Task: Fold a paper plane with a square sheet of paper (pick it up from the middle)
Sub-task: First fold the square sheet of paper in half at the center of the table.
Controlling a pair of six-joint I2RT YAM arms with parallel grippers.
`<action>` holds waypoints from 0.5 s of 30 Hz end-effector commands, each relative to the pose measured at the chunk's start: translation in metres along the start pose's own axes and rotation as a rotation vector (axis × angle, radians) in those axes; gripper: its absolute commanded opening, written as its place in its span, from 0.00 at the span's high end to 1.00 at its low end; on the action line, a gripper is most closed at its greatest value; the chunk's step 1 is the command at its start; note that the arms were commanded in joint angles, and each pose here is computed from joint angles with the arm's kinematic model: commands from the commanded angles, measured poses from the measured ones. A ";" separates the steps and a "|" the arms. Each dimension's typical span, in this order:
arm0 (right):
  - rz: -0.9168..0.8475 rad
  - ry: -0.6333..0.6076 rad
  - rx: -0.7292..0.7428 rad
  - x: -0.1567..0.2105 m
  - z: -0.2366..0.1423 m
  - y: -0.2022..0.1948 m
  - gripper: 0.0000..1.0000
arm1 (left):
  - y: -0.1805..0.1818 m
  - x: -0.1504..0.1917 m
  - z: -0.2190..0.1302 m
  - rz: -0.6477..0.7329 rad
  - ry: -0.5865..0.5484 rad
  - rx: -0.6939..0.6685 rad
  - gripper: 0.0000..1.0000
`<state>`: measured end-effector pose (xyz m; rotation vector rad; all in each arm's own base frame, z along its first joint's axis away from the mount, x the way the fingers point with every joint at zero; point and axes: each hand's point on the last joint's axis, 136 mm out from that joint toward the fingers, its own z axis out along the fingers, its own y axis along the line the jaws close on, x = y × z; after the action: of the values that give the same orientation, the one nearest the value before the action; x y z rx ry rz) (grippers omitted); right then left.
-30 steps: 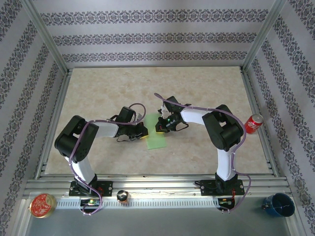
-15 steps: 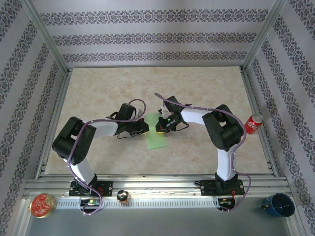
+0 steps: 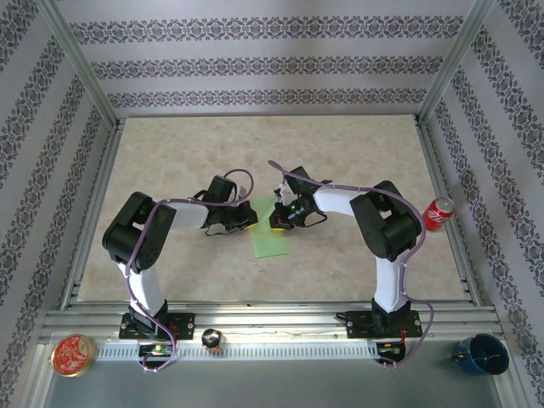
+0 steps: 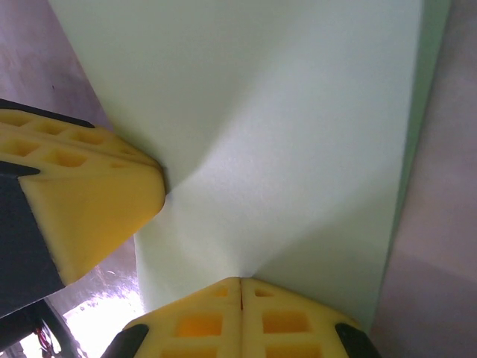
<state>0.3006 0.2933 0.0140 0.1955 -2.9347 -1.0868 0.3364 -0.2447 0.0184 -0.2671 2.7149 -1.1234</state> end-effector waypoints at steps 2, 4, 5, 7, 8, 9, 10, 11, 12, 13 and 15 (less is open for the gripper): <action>0.086 0.065 0.132 0.025 0.008 -0.043 1.00 | 0.030 0.014 0.001 -0.037 0.028 -0.094 0.96; 0.087 0.063 0.130 0.024 0.007 -0.042 1.00 | 0.017 0.007 -0.005 -0.021 0.012 -0.070 0.95; 0.086 0.061 0.130 0.023 0.007 -0.042 1.00 | 0.011 0.003 -0.007 -0.012 0.005 -0.059 0.95; 0.087 0.061 0.127 0.022 0.007 -0.041 1.00 | -0.004 -0.007 -0.012 0.013 -0.003 -0.035 0.94; 0.086 0.061 0.125 0.022 0.007 -0.040 1.00 | -0.010 -0.011 -0.014 0.023 -0.007 -0.027 0.94; 0.088 0.061 0.125 0.022 0.007 -0.040 1.00 | -0.015 -0.015 -0.015 0.032 -0.011 -0.018 0.94; 0.087 0.061 0.125 0.022 0.007 -0.040 1.00 | -0.018 -0.019 -0.015 0.036 -0.016 -0.013 0.94; 0.087 0.063 0.124 0.022 0.007 -0.040 1.00 | -0.020 -0.022 -0.015 0.036 -0.025 -0.008 0.94; 0.087 0.063 0.125 0.022 0.007 -0.040 1.00 | -0.021 -0.026 -0.015 0.032 -0.030 0.003 0.94; 0.086 0.062 0.125 0.022 0.007 -0.040 1.00 | -0.022 -0.029 -0.015 0.025 -0.033 0.014 0.94; 0.084 0.064 0.124 0.022 0.007 -0.040 1.00 | -0.016 -0.034 -0.013 0.012 -0.036 0.004 0.94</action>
<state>0.3007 0.2932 0.0141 0.1946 -2.9350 -1.0872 0.3595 -0.2486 0.0453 -0.2424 2.6758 -1.1257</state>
